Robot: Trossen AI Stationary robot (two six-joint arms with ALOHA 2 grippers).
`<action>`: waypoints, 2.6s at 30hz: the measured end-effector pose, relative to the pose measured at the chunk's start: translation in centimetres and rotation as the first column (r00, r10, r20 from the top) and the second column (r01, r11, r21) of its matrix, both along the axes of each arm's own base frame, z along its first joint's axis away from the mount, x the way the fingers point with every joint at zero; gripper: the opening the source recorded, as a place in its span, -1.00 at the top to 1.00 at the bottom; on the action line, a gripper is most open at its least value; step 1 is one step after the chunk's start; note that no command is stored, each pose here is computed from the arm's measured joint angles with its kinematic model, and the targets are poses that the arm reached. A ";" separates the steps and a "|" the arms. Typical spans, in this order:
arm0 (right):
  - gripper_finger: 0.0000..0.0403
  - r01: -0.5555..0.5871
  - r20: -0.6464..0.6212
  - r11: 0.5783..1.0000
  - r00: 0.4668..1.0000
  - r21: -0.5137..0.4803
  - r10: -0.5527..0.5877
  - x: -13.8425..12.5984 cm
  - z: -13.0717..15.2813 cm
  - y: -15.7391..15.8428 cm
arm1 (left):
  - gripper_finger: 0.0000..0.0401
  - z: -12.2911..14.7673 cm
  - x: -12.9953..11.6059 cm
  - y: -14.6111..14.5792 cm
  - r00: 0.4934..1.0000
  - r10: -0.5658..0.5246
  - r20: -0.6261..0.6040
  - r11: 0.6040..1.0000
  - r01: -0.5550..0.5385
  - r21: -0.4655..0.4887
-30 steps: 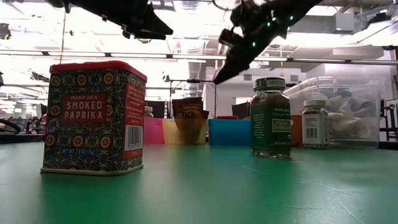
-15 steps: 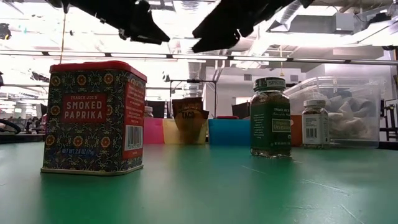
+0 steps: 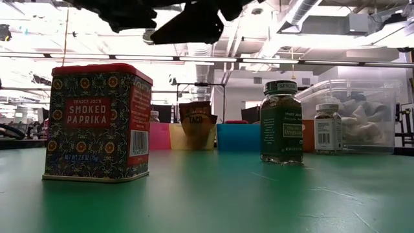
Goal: Sort spices by type
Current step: Put the red seasoning can into the blue bin
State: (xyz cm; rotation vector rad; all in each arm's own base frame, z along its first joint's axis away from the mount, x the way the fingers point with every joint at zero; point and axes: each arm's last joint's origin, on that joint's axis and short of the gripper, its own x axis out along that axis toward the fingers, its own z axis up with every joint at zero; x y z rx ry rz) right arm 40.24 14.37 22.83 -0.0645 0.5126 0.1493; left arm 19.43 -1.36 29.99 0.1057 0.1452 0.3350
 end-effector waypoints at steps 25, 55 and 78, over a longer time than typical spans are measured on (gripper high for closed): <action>-0.94 0.220 -0.074 0.973 0.972 -0.064 -0.225 3.1 -3.9 6.7 | -0.04 0.2 -2.2 -1.6 0.997 0.049 0.064 0.981 -0.036 -0.191; -0.17 0.150 -0.159 0.959 0.969 -0.242 -0.191 3.7 -5.0 4.0 | -0.04 -1.0 -1.6 -1.7 0.998 0.065 -0.019 0.973 -0.068 -0.221; -0.19 0.465 -0.069 0.769 0.836 -0.438 -0.545 -7.4 4.5 -15.9 | -0.04 -1.0 2.8 -1.9 0.981 0.188 0.036 0.966 -0.192 0.172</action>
